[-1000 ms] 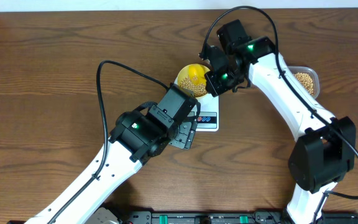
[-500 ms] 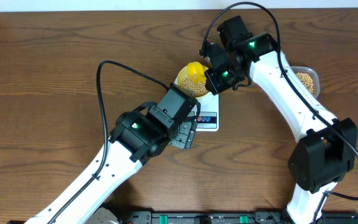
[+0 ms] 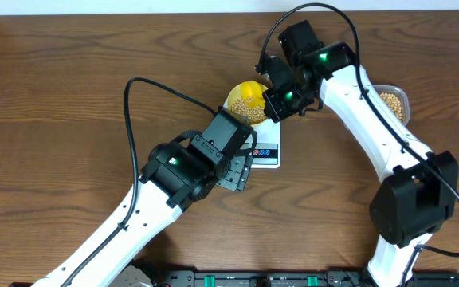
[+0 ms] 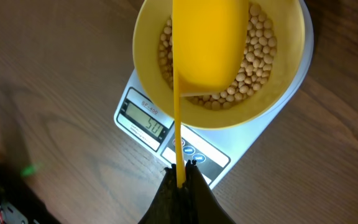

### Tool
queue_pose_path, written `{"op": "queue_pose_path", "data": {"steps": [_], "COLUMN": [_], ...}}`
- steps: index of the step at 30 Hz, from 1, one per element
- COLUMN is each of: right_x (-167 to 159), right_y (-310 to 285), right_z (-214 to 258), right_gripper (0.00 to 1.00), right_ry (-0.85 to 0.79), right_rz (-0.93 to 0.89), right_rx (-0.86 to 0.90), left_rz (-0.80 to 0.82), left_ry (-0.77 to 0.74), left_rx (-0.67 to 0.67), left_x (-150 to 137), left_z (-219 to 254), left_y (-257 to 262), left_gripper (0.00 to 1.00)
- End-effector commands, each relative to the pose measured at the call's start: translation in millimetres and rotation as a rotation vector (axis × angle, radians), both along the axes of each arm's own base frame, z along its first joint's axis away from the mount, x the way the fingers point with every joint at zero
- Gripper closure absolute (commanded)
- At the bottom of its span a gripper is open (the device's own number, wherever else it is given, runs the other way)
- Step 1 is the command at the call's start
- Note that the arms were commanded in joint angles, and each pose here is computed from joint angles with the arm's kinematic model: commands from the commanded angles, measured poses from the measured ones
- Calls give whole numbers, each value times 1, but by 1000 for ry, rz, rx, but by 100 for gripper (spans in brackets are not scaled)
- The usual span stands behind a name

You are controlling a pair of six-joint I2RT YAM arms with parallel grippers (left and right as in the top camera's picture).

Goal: Scoop item into bowl and weigh 50g on scale
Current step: 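Lift the scoop out of the bowl with the right gripper, then carry the scoop right to the soybean tub with the right gripper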

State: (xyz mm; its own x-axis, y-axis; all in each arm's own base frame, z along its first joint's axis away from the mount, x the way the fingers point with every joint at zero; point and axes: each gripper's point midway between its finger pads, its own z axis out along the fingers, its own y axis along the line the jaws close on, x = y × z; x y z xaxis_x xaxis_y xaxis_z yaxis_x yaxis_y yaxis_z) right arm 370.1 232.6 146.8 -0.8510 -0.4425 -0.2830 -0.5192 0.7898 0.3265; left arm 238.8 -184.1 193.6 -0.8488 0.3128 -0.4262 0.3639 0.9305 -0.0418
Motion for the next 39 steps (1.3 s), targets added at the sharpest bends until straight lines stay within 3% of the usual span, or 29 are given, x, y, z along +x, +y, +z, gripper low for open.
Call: {"op": "queue_pose_path", "data": {"steps": [1,24,39], "right_x": [7,6,7], "right_y": [4,-6,-59], "right_z": [13,20,95], "right_gripper": [99,99,99], "right_ry": [-39,-4,-147], "right_rz": [26,5,-108], "right_rx": [18,58,94], "left_rz": [-5,-5,-5], "left_ry": [-11,-11,-11], "left_rx": [-7,-7,-7], "left_x": [3,3,3], "left_z": [6,6,6], "left_y": [-2,-2,-2], "left_gripper": [22,22,22]}}
